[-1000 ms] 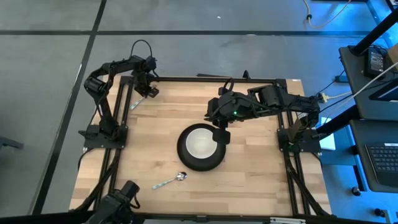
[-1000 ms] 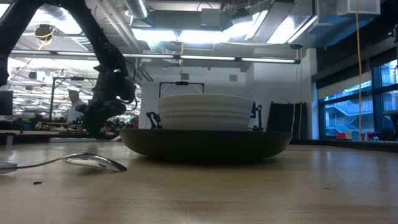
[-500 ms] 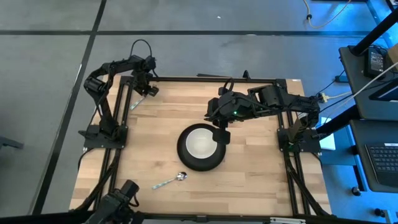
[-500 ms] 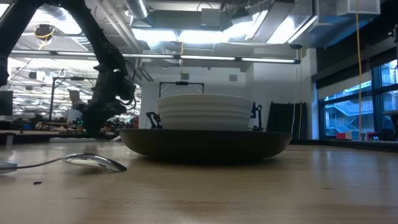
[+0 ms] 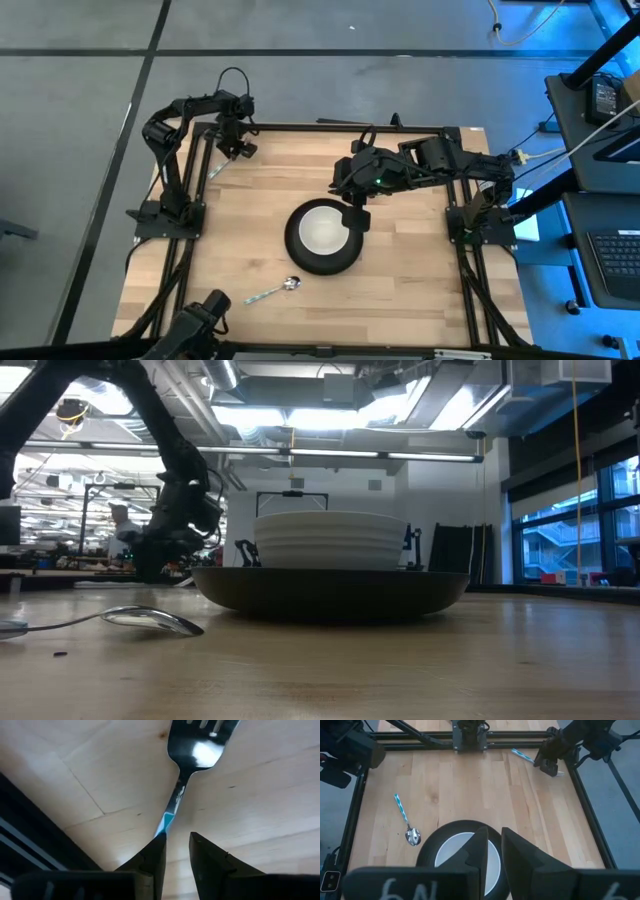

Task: Set table place
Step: Move the blue fork to the left of the black plate

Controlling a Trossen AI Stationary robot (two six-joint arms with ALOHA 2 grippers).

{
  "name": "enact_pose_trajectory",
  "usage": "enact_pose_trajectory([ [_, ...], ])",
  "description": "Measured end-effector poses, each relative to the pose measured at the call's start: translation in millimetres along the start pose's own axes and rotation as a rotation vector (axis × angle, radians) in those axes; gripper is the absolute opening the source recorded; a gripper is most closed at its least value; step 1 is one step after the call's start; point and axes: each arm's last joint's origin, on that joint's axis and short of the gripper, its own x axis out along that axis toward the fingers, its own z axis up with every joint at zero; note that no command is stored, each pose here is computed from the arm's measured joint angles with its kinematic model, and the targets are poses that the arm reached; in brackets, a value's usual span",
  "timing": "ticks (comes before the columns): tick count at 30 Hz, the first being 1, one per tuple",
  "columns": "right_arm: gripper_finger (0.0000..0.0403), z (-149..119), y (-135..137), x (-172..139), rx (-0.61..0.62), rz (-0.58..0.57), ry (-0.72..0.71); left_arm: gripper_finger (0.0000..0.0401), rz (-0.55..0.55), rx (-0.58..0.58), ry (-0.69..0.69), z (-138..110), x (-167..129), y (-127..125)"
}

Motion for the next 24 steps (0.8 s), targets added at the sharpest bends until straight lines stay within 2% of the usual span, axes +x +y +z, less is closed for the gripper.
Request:
enact_pose_trajectory([
  [5, 0.0058, 0.0, 0.0, 0.0, -0.002, 0.000, 0.000, 0.0081, 0.075, 0.111, -0.022, -3.2, -5.3, -5.3],
  [9, 0.0058, 0.0, -0.1, 0.0, -0.004, -0.001, 0.000, 0.0081, 0.159, 0.136, -0.025, -8.8, -12.5, -4.0],
  [13, 0.0058, 0.0, -0.1, 0.0, -0.026, -0.001, 0.000, 0.0081, 0.154, 0.127, -0.028, -9.0, -13.3, -1.9],
  [17, 0.0058, 0.0, -0.1, 0.0, -0.026, -0.001, 0.000, 0.0081, 0.058, 0.109, -0.045, -6.2, -12.6, 0.5],
  [24, 0.0058, 0.0, -0.1, 0.0, -0.018, -0.001, 0.000, 0.0081, 0.070, 0.096, -0.053, -4.9, -12.6, 4.6],
])
